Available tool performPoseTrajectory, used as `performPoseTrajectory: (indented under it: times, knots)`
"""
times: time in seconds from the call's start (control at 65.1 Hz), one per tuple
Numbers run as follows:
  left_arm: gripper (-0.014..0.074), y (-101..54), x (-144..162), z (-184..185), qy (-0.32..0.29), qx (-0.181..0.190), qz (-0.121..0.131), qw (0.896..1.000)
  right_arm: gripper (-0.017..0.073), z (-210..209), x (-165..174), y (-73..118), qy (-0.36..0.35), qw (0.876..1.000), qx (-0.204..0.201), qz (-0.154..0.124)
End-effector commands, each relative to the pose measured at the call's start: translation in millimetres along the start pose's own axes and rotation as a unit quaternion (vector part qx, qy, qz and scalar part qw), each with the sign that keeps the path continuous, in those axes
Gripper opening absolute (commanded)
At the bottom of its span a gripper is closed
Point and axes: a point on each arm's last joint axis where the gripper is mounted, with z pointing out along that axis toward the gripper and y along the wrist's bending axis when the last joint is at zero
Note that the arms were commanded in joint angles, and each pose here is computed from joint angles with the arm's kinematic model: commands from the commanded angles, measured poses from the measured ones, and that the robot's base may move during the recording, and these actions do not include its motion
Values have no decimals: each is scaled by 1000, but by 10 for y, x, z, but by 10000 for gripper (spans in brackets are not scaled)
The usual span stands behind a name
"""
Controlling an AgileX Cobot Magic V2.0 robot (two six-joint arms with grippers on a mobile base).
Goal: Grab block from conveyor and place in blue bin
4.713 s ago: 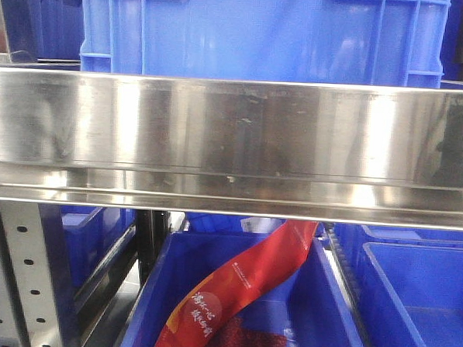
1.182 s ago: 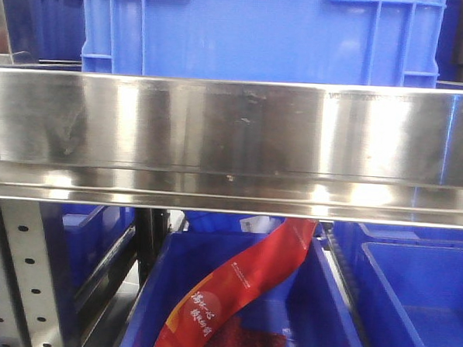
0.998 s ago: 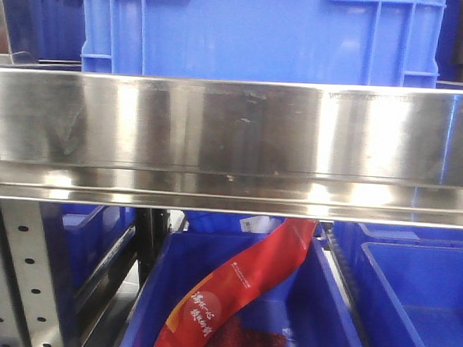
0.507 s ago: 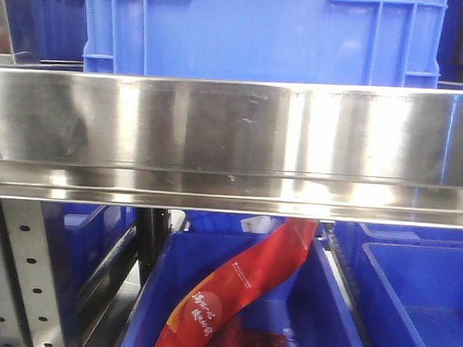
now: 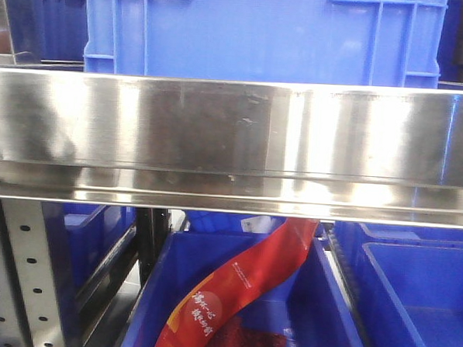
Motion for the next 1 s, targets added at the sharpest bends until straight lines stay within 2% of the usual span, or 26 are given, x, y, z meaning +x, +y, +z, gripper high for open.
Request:
performPoseTrajectory:
  times: [0.0, 0.169, 0.307, 0.983]
  knots:
    - [-111, 1, -7, -5, -5, -1, -2, 1000, -162, -7, -26, -4, -16, 1000, 3, -6]
    - [-111, 1, -6, -5, -4, -1, -2, 1000, -162, -7, -26, -4, -16, 1000, 3, -6]
    - [-111, 1, -1, -5, -2, -1, 24, 1000, -162, -7, -26, -4, -16, 1000, 3, -6]
    - [-111, 1, -3, -5, -2, -1, 27, 1000, -162, -7, -26, -4, -16, 1000, 3, -6]
